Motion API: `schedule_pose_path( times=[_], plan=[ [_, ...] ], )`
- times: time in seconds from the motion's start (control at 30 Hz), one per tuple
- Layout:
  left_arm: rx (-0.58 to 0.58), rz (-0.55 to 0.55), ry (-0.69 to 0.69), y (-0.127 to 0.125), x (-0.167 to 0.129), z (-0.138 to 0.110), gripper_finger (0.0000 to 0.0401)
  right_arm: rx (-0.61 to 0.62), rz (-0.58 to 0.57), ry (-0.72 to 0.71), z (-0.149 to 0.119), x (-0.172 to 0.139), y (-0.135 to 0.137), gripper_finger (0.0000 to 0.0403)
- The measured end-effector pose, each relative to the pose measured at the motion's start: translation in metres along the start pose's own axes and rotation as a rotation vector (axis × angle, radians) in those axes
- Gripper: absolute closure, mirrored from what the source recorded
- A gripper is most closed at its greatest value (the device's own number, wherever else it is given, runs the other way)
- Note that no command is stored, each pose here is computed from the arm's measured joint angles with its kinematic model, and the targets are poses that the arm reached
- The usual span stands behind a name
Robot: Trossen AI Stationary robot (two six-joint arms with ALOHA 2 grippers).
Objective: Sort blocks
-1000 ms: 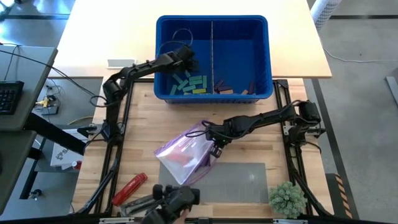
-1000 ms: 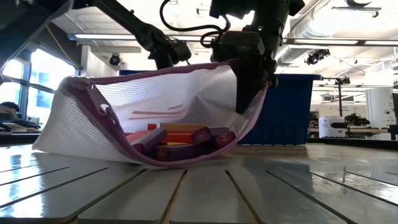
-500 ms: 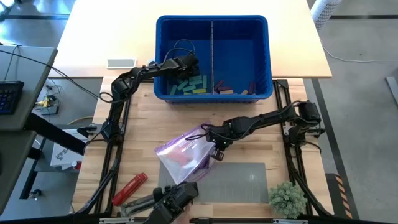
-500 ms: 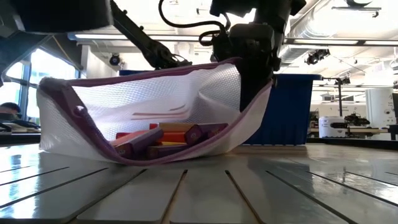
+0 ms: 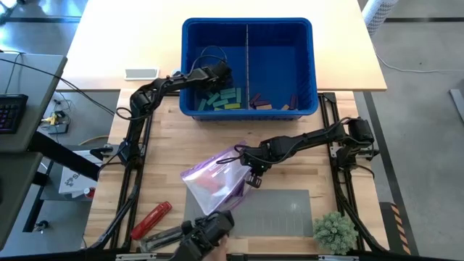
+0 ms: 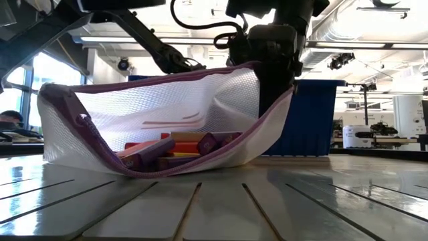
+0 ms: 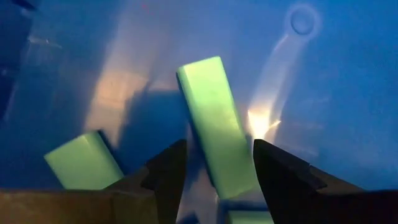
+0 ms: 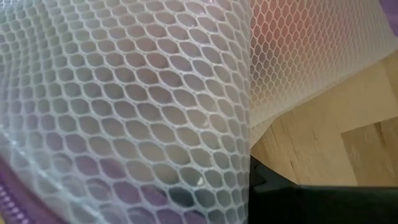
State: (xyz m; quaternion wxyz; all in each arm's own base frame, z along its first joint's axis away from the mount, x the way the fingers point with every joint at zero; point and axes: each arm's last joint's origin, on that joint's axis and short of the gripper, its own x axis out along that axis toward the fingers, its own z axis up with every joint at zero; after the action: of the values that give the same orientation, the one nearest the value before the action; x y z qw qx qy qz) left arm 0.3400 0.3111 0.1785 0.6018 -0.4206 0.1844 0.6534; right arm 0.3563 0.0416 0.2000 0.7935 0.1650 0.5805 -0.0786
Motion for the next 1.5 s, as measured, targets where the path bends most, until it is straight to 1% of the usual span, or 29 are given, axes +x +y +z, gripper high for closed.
schedule_pose_path(
  times=[0.07,0.2,0.3,0.47,0.6,0.7,0.8,0.9,1.0,1.07,1.23,1.33,1.5],
  plan=[
    [-0.006,-0.002,-0.001,-0.001,-0.001,-0.002,0.0233,0.0,0.0,0.0,0.0,0.0,0.0,0.0403],
    [-0.055,0.005,-0.022,-0.002,-0.002,-0.003,0.0233,0.0,0.0,0.0,0.0,0.0,0.0,0.0403],
    [-0.085,0.01,-0.038,-0.002,0.005,-0.005,0.0233,0.0,0.001,-0.001,0.0,0.0,0.0,0.0403],
    [-0.116,-0.002,0.007,-0.002,0.018,-0.012,0.0233,-0.001,0.009,-0.009,0.001,0.0,0.001,0.0403],
    [-0.048,-0.004,0.022,-0.002,0.02,-0.013,0.0233,-0.005,0.014,-0.009,0.0,0.0,0.002,0.0403],
    [0.034,0.0,0.035,0.0,0.021,-0.013,0.0233,0.011,0.014,-0.011,0.0,0.0,0.004,0.0403],
    [0.123,0.017,0.084,0.004,0.022,-0.013,0.024,0.019,0.01,-0.013,0.0,0.0,0.004,0.0403],
    [0.197,0.032,0.154,0.009,0.022,-0.016,0.0268,0.026,0.01,-0.014,0.0,0.0,0.004,0.0403],
    [0.285,0.019,0.197,0.009,0.019,-0.017,0.0316,0.04,0.001,-0.018,-0.001,0.0,0.005,0.0403],
    [0.328,-0.003,0.216,0.008,0.014,-0.017,0.0343,0.04,-0.008,-0.024,-0.001,0.0,0.006,0.0403],
    [0.422,-0.087,0.214,0.003,-0.007,-0.011,0.0343,0.03,-0.016,-0.036,-0.001,0.0,0.006,0.0403],
    [0.482,-0.152,0.18,-0.003,-0.033,-0.003,0.0343,0.013,-0.017,-0.037,-0.001,0.0,0.006,0.0403],
    [0.552,-0.25,0.072,-0.01,-0.088,0.014,0.0343,-0.019,-0.025,-0.038,-0.001,0.0,0.006,0.0403]
  ],
)
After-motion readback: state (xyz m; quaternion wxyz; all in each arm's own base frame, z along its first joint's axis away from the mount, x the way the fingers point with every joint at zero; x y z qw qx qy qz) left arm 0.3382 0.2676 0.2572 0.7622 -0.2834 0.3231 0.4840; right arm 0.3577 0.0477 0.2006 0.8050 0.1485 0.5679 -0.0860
